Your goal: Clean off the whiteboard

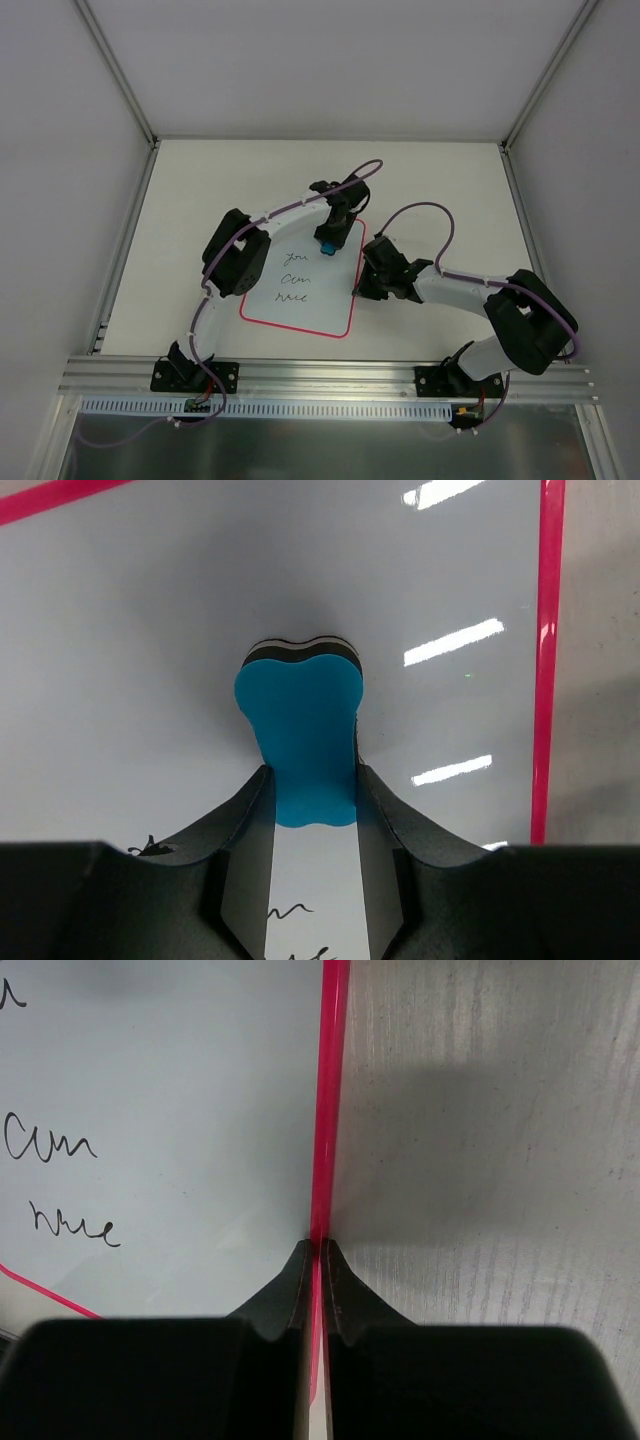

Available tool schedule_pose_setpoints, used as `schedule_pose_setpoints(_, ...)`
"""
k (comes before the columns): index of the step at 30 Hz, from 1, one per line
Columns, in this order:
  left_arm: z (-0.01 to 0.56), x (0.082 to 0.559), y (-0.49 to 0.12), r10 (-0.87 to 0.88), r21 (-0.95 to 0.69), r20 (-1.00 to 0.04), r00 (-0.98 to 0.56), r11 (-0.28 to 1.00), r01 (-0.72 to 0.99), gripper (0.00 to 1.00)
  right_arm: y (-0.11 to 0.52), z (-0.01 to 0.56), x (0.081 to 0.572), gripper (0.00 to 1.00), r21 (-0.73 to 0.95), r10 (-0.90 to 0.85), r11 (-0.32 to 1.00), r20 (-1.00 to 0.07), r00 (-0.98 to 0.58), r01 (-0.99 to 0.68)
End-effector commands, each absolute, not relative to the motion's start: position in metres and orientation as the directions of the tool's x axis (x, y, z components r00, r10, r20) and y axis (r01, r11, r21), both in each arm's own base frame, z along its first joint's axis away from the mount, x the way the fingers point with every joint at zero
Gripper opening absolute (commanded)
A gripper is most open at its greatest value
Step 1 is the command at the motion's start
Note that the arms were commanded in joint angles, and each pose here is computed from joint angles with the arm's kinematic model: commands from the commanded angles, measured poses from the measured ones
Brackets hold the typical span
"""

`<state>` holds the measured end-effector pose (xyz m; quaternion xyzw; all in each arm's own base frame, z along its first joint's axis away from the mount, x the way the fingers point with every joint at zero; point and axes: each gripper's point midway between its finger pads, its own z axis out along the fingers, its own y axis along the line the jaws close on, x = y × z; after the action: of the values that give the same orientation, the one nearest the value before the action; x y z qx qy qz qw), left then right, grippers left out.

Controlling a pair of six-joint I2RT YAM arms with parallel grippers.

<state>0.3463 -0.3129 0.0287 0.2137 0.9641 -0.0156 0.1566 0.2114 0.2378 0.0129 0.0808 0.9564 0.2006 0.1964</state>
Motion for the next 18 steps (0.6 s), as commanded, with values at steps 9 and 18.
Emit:
schedule_pose_setpoints(9, 0.002, 0.289, -0.177, 0.167, 0.168, -0.106, -0.980, 0.975, 0.148, 0.00, 0.184, -0.027, 0.185, 0.01, 0.169, 0.165, 0.979, -0.311, -0.936, 0.116)
schedule_pose_setpoints(18, -0.007, 0.254, -0.142, 0.063, 0.110, -0.097, -0.993, 0.993, 0.052, 0.00, 0.185, -0.030, 0.182, 0.00, 0.193, 0.176, 0.974, -0.308, -0.935, 0.119)
